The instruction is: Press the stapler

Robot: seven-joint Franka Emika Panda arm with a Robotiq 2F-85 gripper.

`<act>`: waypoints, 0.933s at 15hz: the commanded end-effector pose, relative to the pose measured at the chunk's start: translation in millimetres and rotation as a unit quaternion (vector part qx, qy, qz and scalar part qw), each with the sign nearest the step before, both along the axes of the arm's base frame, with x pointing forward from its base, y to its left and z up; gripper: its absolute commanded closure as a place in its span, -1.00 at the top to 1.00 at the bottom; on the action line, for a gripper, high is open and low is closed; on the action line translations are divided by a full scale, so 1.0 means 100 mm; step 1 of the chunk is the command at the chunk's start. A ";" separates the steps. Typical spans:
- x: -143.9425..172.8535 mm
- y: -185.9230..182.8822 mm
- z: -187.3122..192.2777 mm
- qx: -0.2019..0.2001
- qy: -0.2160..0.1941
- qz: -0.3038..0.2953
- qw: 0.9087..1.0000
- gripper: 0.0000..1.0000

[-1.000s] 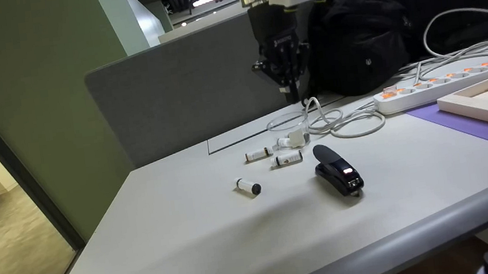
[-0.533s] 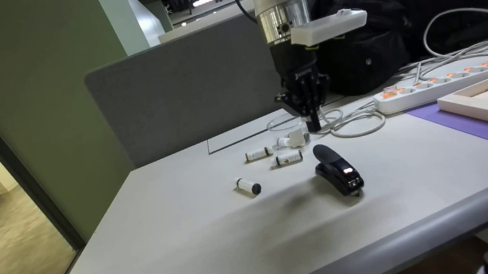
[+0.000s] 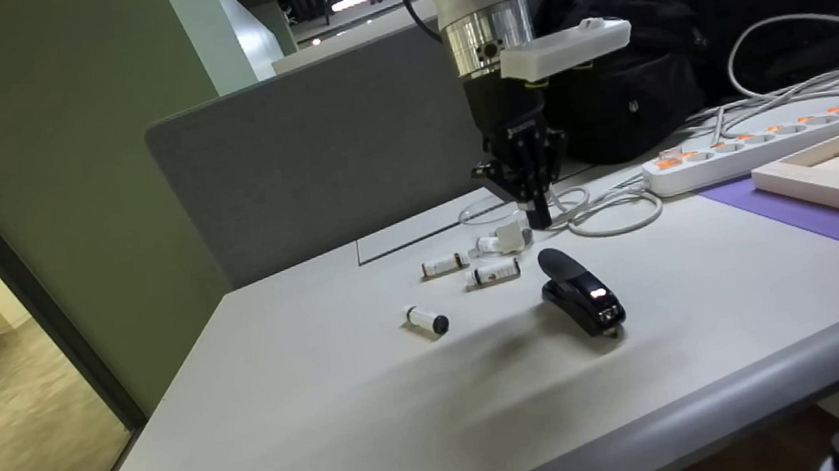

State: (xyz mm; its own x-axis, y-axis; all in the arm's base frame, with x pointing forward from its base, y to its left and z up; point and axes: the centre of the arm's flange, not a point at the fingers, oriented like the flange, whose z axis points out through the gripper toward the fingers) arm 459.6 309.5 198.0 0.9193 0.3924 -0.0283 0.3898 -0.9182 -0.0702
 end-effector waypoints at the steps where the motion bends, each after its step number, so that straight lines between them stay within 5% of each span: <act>1: 0.00 0.00 -0.08 -0.002 -0.004 0.001 1.000 -1.00; 14: 0.11 -0.15 -0.70 -0.015 0.016 -0.001 1.000 -1.00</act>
